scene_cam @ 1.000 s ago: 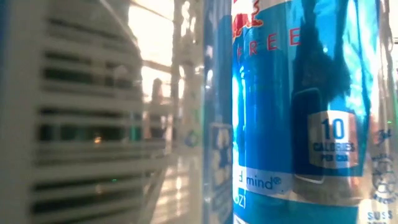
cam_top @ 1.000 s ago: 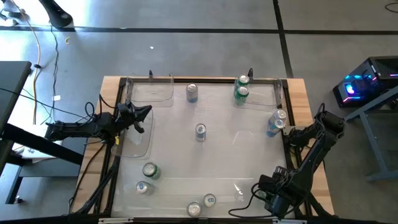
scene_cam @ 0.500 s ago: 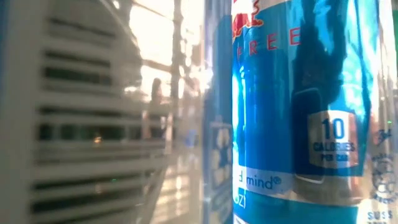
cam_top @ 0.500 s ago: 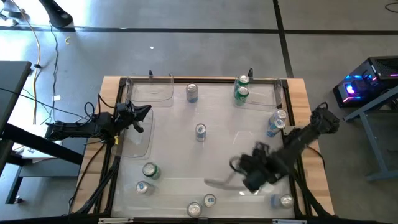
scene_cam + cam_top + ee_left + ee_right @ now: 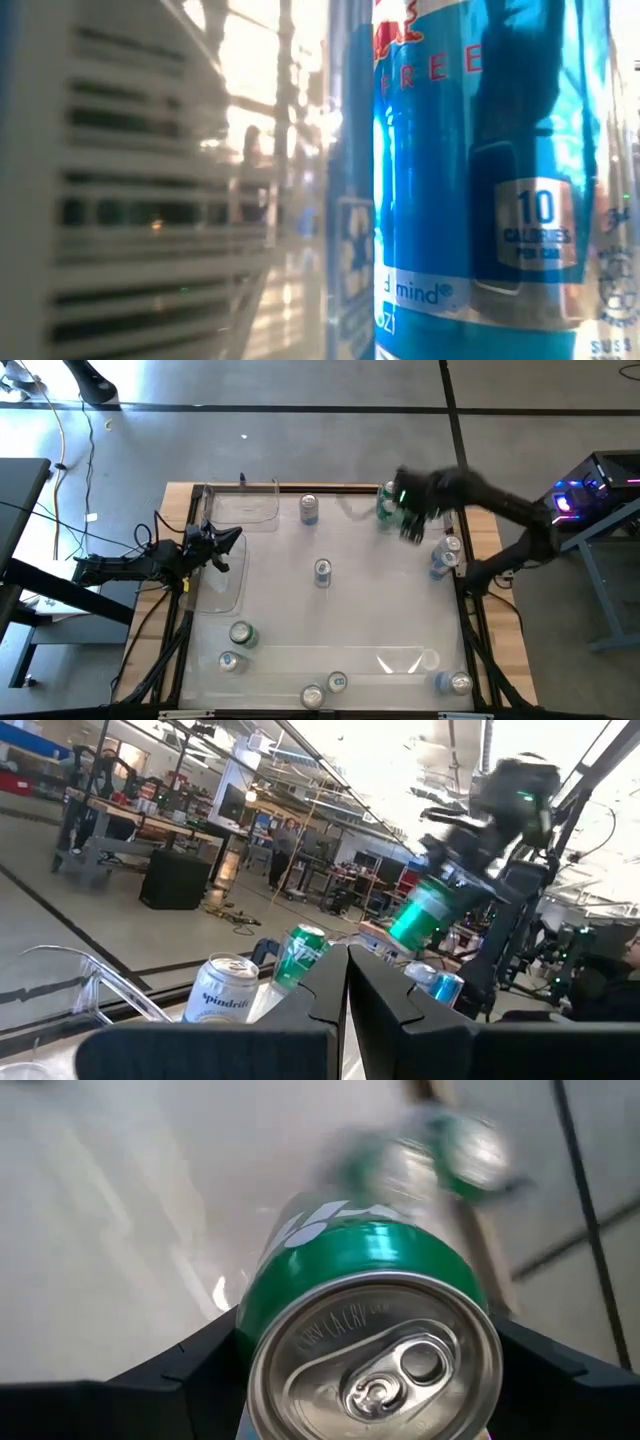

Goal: Sort soda cans
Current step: Put the bottom right green soda can into the top right transparent bin

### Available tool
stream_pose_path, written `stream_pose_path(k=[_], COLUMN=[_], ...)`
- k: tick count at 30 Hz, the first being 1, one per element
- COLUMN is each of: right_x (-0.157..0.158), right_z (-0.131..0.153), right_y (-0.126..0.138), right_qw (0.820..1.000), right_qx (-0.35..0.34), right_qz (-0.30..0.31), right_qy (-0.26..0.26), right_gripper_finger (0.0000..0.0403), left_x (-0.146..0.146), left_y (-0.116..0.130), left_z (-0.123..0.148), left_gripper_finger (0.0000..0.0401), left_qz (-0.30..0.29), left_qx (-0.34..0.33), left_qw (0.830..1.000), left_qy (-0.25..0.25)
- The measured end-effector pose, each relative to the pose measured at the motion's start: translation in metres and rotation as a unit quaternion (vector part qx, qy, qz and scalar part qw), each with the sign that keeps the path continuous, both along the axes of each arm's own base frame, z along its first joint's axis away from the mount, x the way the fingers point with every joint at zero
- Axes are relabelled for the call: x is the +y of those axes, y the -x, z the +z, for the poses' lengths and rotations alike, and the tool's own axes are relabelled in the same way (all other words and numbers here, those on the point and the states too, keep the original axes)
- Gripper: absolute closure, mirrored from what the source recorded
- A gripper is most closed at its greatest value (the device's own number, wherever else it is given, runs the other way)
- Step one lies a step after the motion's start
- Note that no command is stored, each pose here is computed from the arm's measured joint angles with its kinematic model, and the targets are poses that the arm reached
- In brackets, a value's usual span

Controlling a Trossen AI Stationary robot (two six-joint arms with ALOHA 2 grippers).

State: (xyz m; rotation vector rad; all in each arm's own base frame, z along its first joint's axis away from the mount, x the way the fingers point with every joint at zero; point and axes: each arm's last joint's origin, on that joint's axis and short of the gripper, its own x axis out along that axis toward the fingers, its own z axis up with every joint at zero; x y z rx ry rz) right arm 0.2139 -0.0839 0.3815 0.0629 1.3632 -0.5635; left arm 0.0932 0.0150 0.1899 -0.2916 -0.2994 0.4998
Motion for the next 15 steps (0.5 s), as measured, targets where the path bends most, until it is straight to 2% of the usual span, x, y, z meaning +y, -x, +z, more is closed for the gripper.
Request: stream_pose_path(k=[4, 6, 13, 15], right_x=[-0.066, -0.091, -0.147, -0.156], right_z=[0.001, -0.005, -0.04, -0.048], right_y=[0.031, 0.039, 0.039, 0.038], right_qw=[0.997, 0.995, 0.992, 0.992], right_qx=[-0.012, -0.02, 0.003, 0.002], right_qz=[-0.078, -0.098, -0.094, -0.088], right_qy=[-0.011, -0.029, -0.086, -0.085], right_gripper_finger=[0.0111, 0.0111, 0.0111, 0.0111], left_x=[0.0, 0.0, 0.0, 0.0], left_y=[0.0, 0.0, 0.0, 0.0], left_z=[0.001, 0.002, 0.002, 0.002], left_gripper_finger=[0.0391, 0.0391, 0.0391, 0.0391], left_qz=[0.0, -0.001, -0.004, -0.004], left_qx=[-0.008, -0.011, -0.016, -0.016], left_qw=[1.0, 1.0, 1.0, 1.0], left_qy=[0.0, 0.001, 0.011, 0.01])
